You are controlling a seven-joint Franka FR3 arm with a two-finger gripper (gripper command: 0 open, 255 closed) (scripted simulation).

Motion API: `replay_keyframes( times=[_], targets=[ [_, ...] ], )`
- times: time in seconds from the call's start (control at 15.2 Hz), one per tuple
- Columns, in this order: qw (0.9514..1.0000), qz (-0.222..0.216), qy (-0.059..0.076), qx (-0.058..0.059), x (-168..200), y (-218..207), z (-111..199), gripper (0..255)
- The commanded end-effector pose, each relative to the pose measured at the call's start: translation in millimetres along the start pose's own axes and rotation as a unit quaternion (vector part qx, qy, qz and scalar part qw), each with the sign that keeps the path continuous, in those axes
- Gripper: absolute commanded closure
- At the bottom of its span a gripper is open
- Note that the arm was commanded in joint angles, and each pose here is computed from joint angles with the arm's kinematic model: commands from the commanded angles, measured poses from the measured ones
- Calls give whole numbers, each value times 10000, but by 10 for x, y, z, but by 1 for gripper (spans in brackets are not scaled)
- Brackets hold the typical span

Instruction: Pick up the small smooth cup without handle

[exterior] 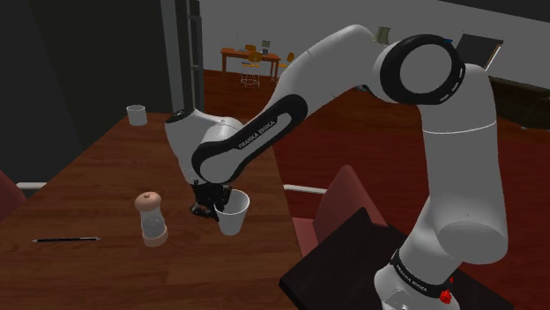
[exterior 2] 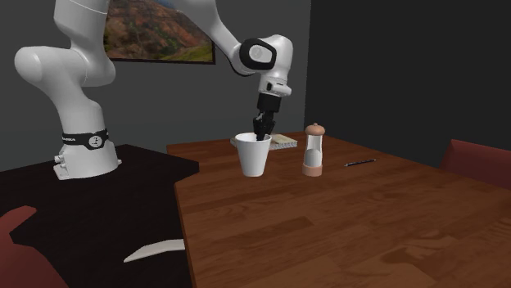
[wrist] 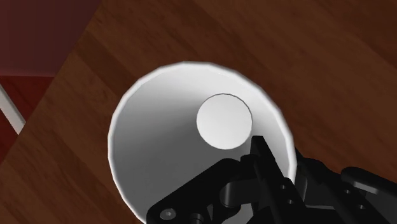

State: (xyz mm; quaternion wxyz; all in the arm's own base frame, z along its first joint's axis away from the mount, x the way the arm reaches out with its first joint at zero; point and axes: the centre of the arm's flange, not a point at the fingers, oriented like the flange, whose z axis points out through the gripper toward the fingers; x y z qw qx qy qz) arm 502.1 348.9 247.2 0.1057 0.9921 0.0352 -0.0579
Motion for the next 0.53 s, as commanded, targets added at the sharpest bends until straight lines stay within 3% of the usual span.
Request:
replay_keyframes(
  times=[0.0, 0.46],
  targets=[
    [10000, 0, -1, 0, -14, 27, -107, 255],
    [10000, 0, -1, 0, -48, 83, -372, 255]
  ],
)
